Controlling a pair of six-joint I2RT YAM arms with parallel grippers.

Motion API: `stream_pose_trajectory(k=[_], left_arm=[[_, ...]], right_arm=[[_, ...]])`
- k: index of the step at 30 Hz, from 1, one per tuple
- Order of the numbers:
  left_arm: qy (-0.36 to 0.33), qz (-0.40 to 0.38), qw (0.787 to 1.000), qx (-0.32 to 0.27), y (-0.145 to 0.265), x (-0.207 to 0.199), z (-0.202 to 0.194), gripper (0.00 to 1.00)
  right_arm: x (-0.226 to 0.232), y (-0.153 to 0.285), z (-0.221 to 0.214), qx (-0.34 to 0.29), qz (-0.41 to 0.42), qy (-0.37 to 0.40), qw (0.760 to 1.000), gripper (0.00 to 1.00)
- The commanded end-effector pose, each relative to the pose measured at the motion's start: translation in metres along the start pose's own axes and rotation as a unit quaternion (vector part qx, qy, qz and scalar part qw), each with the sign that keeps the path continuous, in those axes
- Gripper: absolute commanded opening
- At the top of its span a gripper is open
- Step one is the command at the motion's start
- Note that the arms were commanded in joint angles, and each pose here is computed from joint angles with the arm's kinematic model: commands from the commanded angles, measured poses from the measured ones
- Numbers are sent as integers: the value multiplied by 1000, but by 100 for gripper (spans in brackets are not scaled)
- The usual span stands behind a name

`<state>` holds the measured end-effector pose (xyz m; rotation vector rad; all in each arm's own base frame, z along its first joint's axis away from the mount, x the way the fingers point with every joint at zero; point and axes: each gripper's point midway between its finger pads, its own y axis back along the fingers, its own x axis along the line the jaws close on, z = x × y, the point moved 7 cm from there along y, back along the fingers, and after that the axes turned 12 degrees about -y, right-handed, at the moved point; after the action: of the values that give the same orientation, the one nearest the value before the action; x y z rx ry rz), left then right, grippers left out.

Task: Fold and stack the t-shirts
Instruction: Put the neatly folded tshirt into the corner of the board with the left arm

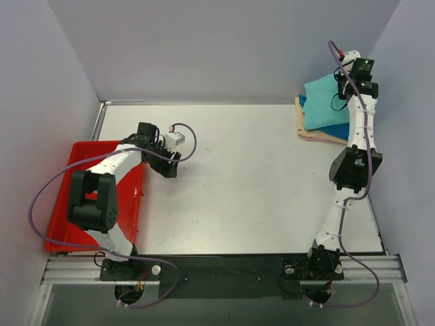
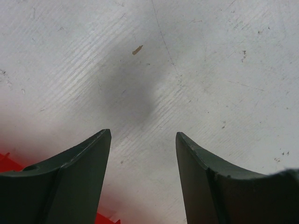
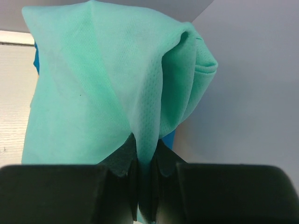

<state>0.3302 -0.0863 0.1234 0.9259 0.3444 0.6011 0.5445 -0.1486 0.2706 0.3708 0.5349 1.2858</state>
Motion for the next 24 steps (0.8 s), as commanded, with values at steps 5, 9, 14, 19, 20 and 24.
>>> stream_pose_trajectory(k=[5,9,14,19,20,24], left_arm=[[-18,24,1000,-6,7,12,11,68],[-15,24,1000,1,5,14,11,68],[-13,22,1000,5,2,15,9,68],[-13,24,1000,7,4,15,9,68],[-16,26,1000,5,6,14,11,68],[-27,42,999,-8,21,12,15,68]], right_arm=[[-3,-52,-21,-9,3,48,999,0],[-22,-66,-23,-23,-69,44,996,5],[-53,-61,-3,-76,-213,10,974,93],[-51,-38,17,-98,-209,-12,973,100],[-44,-33,20,-99,-194,-16,976,100],[-11,-4,32,-117,-144,-26,982,100]])
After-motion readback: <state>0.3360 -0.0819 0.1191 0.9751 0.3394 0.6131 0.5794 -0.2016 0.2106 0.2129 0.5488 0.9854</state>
